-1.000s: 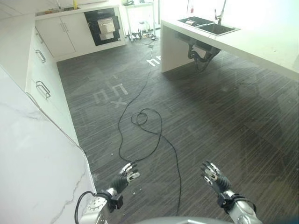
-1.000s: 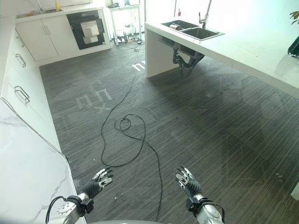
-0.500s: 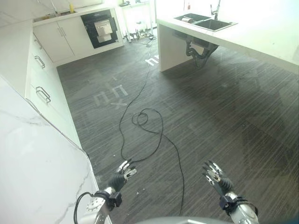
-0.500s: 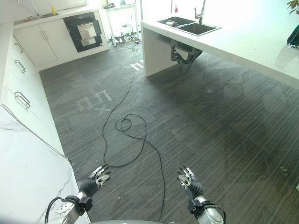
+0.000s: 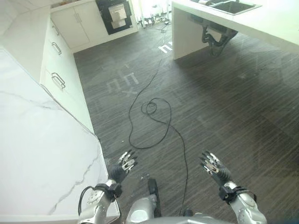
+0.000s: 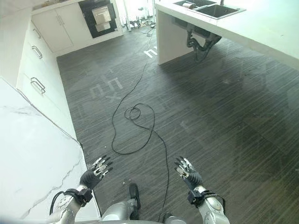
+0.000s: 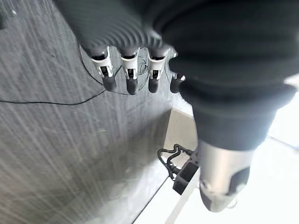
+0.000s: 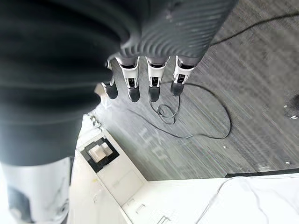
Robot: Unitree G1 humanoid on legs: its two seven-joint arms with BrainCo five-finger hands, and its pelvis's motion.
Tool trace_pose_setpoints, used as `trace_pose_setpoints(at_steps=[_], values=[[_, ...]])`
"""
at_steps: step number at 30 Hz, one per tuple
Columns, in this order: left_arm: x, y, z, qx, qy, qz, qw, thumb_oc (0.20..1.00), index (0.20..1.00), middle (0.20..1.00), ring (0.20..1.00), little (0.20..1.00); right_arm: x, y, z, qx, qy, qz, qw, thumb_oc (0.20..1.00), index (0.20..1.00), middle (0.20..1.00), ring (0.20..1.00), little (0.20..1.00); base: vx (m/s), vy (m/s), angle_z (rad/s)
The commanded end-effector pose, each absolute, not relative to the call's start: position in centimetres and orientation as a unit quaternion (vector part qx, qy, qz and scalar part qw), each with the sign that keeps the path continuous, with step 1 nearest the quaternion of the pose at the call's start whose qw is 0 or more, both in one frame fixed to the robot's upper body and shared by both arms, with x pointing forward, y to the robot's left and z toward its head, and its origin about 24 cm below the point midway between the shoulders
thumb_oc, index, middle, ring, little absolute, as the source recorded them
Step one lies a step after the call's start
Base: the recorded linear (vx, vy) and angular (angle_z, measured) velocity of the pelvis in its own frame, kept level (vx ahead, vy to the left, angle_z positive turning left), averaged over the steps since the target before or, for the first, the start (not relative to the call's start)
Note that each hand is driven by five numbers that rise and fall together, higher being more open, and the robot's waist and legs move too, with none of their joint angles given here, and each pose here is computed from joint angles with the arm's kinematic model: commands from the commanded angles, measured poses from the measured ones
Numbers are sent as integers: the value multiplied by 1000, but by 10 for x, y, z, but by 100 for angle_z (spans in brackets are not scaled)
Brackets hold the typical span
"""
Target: Place the dishes in the dishwasher.
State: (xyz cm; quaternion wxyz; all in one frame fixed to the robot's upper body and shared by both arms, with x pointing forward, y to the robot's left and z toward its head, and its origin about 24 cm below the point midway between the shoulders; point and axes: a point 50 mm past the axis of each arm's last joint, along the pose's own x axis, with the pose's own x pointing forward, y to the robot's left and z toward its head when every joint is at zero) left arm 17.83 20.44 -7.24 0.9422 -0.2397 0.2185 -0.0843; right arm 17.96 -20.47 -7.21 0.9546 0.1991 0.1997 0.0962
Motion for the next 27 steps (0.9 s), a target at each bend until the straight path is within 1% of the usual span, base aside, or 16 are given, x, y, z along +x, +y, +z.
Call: trace_pose_setpoints(at_steps=[1, 5, 7, 11, 14, 17, 20, 21, 25, 27], values=[[179, 211, -59, -227, 179, -90, 953, 1000, 1000, 1000, 1000, 1000, 180, -203, -56, 201, 153, 127, 959, 1000, 1000, 1000, 1000, 1000, 527, 287, -18], [174, 219, -60, -210, 186, -82, 956, 1000, 1000, 1000, 1000, 1000, 176, -200, -58, 220, 155, 120, 956, 1000, 1000, 1000, 1000, 1000, 378, 250, -27], [179, 226, -56, -186, 187, -86, 961, 1000, 1000, 1000, 1000, 1000, 179, -193, -57, 230, 146, 113, 955, 1000, 1000, 1000, 1000, 1000, 353, 325, 2], [193, 226, -51, -165, 187, -100, 963, 1000, 1000, 1000, 1000, 1000, 181, -184, -57, 247, 134, 100, 954, 1000, 1000, 1000, 1000, 1000, 306, 332, 26], [197, 224, -50, -164, 190, -87, 964, 1000, 1000, 1000, 1000, 1000, 182, -177, -59, 245, 141, 107, 953, 1000, 1000, 1000, 1000, 1000, 271, 135, 17], [203, 225, -44, -171, 178, -96, 964, 1000, 1000, 1000, 1000, 1000, 178, -184, -56, 236, 132, 108, 957, 1000, 1000, 1000, 1000, 1000, 452, -62, 3], [200, 224, -45, -167, 178, -98, 965, 1000, 1000, 1000, 1000, 1000, 177, -192, -56, 240, 134, 109, 955, 1000, 1000, 1000, 1000, 1000, 557, -194, 95], [197, 222, -47, -165, 178, -99, 965, 1000, 1000, 1000, 1000, 1000, 183, -193, -54, 242, 132, 110, 955, 1000, 1000, 1000, 1000, 1000, 621, -216, 65], [191, 220, -55, -164, 183, -95, 965, 1000, 1000, 1000, 1000, 1000, 189, -187, -52, 242, 134, 112, 954, 1000, 1000, 1000, 1000, 1000, 484, -235, 22], [187, 219, -54, -177, 187, -85, 963, 1000, 1000, 1000, 1000, 1000, 194, -185, -45, 230, 133, 133, 955, 1000, 1000, 1000, 1000, 1000, 382, -258, 21]])
